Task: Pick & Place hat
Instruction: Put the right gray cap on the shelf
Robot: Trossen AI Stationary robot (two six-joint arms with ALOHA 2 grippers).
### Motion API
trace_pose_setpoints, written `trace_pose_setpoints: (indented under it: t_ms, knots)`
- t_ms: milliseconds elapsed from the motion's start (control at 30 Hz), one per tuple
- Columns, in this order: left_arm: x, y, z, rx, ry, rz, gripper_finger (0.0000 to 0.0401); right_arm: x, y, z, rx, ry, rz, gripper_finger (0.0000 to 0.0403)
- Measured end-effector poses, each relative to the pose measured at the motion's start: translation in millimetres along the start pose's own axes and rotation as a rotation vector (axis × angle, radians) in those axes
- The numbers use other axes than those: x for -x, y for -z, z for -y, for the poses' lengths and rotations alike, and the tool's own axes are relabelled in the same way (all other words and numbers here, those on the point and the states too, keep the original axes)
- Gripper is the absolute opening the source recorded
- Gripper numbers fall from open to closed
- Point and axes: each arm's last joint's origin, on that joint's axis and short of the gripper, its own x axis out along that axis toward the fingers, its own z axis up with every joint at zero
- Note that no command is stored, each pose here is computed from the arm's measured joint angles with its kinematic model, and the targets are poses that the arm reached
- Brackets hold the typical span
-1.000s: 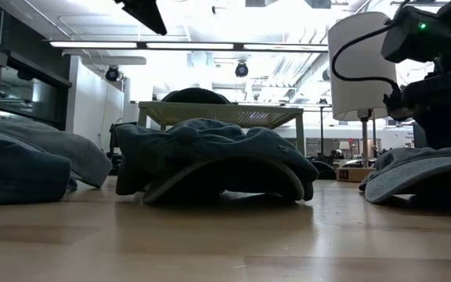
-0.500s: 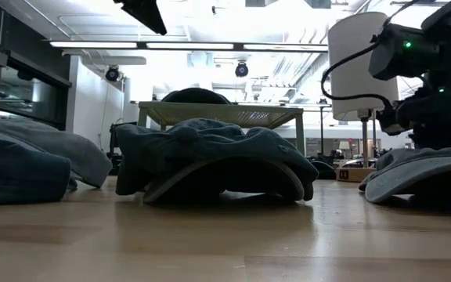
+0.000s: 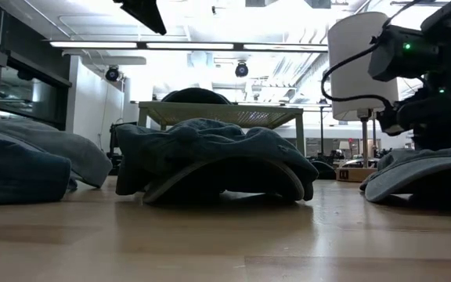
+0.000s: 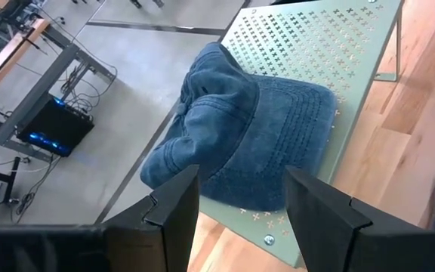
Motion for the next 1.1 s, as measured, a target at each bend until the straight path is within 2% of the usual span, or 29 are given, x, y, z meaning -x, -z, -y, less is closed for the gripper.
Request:
trace_pose_setpoints:
  t_ms: [100,267,467,733,967,1100]
  knots:
    - [0.0,0.0,0.0,0.006,0.0,0.0,0.0184,6.9,1.1,-0.5,0.003,-0.023,-0.007,0.005]
    - [0.0,0.0,0.0,0.026,0.0,0.0,0.0184,36.1,-4.6,-11.0,0.058,-0.041,0.022,0.005]
    - [0.0,-0.1,0.0,0.029,0.001,0.0,0.0184,93.5,-18.2,-32.4,0.185,-0.025,0.12,0.005]
    - [0.0,-0.2,0.1,0.045,0.001,0.002,0.0184,173.0,-29.0,-51.7,0.33,-0.067,0.288,0.005]
    - [-0.1,-0.6,0.2,0.055,0.001,0.004,0.0184,227.8,-36.0,-65.0,0.458,-0.084,0.407,0.005]
    - [-0.1,-0.9,0.2,0.058,-0.001,0.007,0.0184,254.0,-45.4,-80.6,0.576,-0.088,0.461,0.005]
